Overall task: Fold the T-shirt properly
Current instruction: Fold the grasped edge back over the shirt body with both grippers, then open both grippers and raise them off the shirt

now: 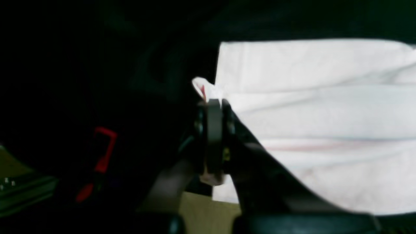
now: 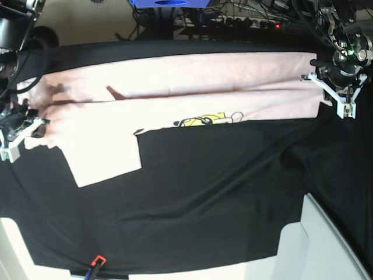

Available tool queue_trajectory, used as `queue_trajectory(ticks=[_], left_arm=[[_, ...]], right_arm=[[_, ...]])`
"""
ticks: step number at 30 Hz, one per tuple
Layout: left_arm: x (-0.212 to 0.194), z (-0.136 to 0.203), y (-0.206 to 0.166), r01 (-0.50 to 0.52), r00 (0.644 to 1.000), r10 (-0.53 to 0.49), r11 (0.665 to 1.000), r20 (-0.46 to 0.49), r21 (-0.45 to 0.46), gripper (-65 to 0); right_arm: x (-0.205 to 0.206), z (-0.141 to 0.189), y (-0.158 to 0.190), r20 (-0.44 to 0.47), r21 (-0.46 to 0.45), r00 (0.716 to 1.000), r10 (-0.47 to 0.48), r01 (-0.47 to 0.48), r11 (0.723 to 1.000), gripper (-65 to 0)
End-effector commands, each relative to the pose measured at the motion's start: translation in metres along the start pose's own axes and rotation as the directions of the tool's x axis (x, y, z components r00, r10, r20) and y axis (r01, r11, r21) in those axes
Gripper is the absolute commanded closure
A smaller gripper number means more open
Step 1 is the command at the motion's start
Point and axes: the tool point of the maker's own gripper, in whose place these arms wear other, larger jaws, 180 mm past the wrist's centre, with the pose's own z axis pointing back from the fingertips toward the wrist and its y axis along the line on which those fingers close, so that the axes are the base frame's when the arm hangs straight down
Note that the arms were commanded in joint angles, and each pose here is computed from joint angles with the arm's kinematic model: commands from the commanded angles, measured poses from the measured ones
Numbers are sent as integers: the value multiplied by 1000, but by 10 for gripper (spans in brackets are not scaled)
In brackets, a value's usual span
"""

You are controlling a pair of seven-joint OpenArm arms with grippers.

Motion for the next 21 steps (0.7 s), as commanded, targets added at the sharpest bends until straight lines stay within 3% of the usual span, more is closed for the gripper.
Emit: queue_trajectory(ticks=[1,10,15,18,21], left_arm=[[9,2,7,3,999,-4,1000,34,17,0],[-16,-9,5,-23,999,23,1000,-34,2,0],[-16,-9,4,-19,999,19,1000,-35,-2,0],[-17,-8,4,-18,999,18,1000,-40,0,-3],[-18,-8,6,-19,999,19,1000,-42,4,-136]], right_arm=[[14,6,-6,42,-11,999,14,-13,1000,0],[-1,4,-5,22,-11,1000,-15,15,1000,-1],[-3,9,-26,37,-97,991,-125,128,987,-16],[-3,14,-35,54,-120,986,-160,165,979,-106],[-8,19,-43,40,-135,981,-189,193,972,-231]])
